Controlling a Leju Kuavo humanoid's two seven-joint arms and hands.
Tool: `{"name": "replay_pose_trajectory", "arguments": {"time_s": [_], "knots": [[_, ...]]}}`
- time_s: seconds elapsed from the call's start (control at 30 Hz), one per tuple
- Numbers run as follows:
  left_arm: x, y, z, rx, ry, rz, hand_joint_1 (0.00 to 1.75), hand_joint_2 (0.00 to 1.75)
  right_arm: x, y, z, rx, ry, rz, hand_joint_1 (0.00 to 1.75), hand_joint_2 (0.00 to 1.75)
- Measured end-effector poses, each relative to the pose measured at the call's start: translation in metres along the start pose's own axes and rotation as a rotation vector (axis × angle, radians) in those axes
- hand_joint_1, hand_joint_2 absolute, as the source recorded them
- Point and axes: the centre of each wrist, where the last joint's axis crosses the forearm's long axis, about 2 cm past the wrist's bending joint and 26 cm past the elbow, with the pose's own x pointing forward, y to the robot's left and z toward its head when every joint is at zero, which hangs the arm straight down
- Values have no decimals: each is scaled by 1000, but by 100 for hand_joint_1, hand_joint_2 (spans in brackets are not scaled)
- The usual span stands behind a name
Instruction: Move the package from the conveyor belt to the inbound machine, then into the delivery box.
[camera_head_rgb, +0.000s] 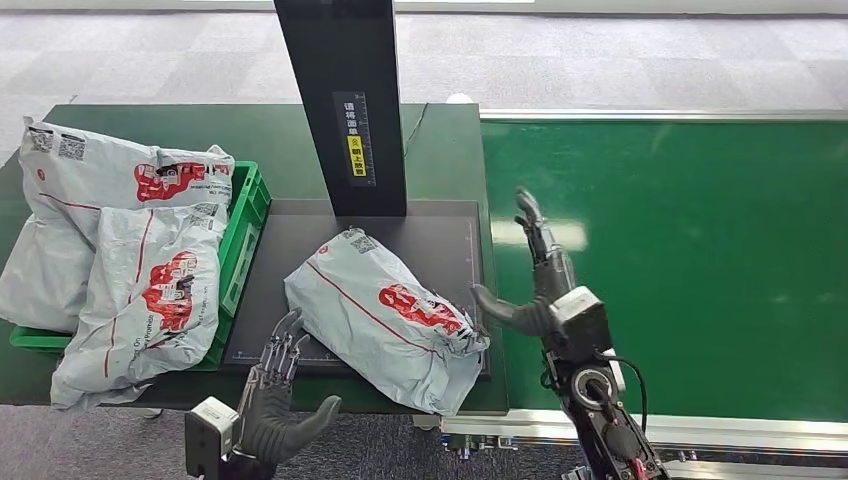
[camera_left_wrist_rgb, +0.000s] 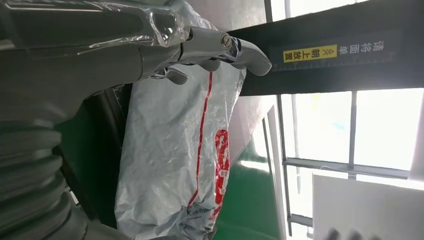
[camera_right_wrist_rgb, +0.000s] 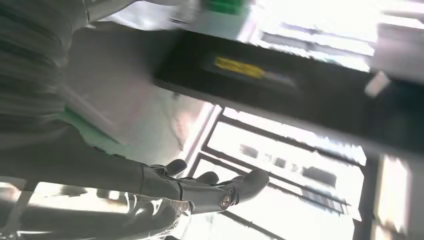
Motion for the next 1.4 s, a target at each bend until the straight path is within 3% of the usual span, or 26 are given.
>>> {"name": "replay_pose_trajectory", "arguments": {"time_s": [0.2, 0.57, 0.7, 0.83, 1.0, 1.2, 1.4], "knots": [[3, 0, 5, 51, 3, -70, 0, 175, 31, 15, 28, -258, -84, -241, 0, 175], [11, 1, 6, 85, -21, -162, 0, 175, 51, 17, 47, -375, -118, -297, 0, 175], [19, 6, 0, 148, -12, -523, 0, 175, 51, 16, 52, -398, -88, -310, 0, 175], [26, 11, -24, 130, 29, -966, 0, 175, 48, 15, 55, -408, -67, -340, 0, 175], [-1, 12, -64, 0, 103, -1170, 0, 175, 41, 19, 47, -409, -49, -383, 0, 175], [-42, -4, -92, -214, 239, -1259, 0, 175, 31, 19, 37, -412, -29, -403, 0, 175], [-59, -3, -117, -302, 321, -1302, 0, 175, 27, 18, 33, -416, -8, -422, 0, 175]]}}
